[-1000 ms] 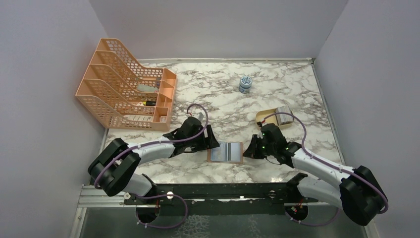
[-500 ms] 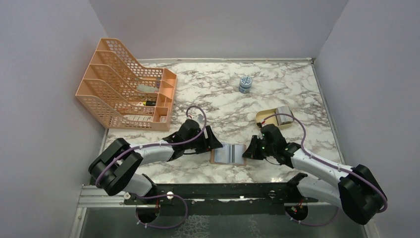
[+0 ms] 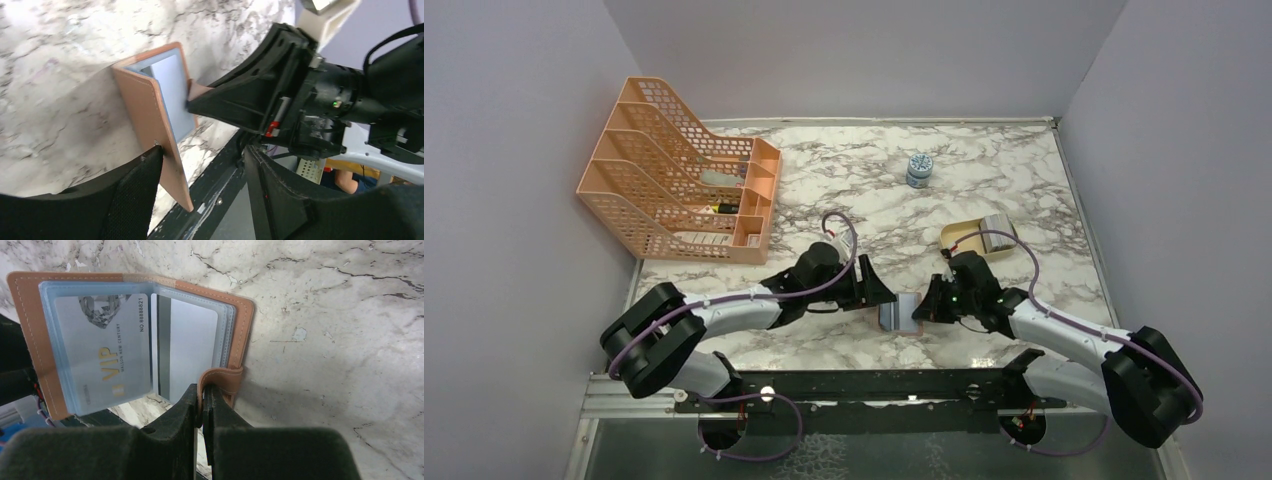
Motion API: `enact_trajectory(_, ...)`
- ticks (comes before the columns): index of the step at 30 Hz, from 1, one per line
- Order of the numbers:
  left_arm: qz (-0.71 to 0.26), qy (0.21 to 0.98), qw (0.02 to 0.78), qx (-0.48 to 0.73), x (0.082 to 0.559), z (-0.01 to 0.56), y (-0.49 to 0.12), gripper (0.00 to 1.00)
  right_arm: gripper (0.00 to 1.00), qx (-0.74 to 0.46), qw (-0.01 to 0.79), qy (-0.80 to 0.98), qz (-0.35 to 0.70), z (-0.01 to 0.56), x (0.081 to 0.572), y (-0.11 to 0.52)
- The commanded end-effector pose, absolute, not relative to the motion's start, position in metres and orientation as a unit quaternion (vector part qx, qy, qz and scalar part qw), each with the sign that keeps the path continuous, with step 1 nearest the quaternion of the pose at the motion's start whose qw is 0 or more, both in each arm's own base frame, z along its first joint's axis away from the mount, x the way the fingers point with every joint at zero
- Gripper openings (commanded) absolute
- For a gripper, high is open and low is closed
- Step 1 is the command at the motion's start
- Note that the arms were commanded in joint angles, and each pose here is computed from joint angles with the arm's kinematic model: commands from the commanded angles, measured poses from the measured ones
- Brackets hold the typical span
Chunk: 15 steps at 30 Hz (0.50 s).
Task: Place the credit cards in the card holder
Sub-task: Close the card holder at the center of the board.
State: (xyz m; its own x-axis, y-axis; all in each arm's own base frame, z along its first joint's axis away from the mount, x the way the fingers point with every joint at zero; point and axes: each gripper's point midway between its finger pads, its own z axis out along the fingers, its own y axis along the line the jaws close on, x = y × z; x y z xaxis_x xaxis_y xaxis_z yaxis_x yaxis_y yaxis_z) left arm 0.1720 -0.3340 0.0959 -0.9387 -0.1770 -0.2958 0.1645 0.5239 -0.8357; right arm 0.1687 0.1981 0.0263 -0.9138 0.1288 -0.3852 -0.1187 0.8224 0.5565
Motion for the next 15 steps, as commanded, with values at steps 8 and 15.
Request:
enact_trajectory(8,-0.516,0.837,0.17,0.069,0.166,0.109,-0.378,0.58,0.01,0.004,0.211,0.938,0.276,0.03,0.176,0.197)
enact_trajectory(15,-0.504,0.842,0.169,0.092,0.168,0.097,-0.385,0.52,0.21,0.031,0.23,0.946,0.228,0.039,0.182,0.178)
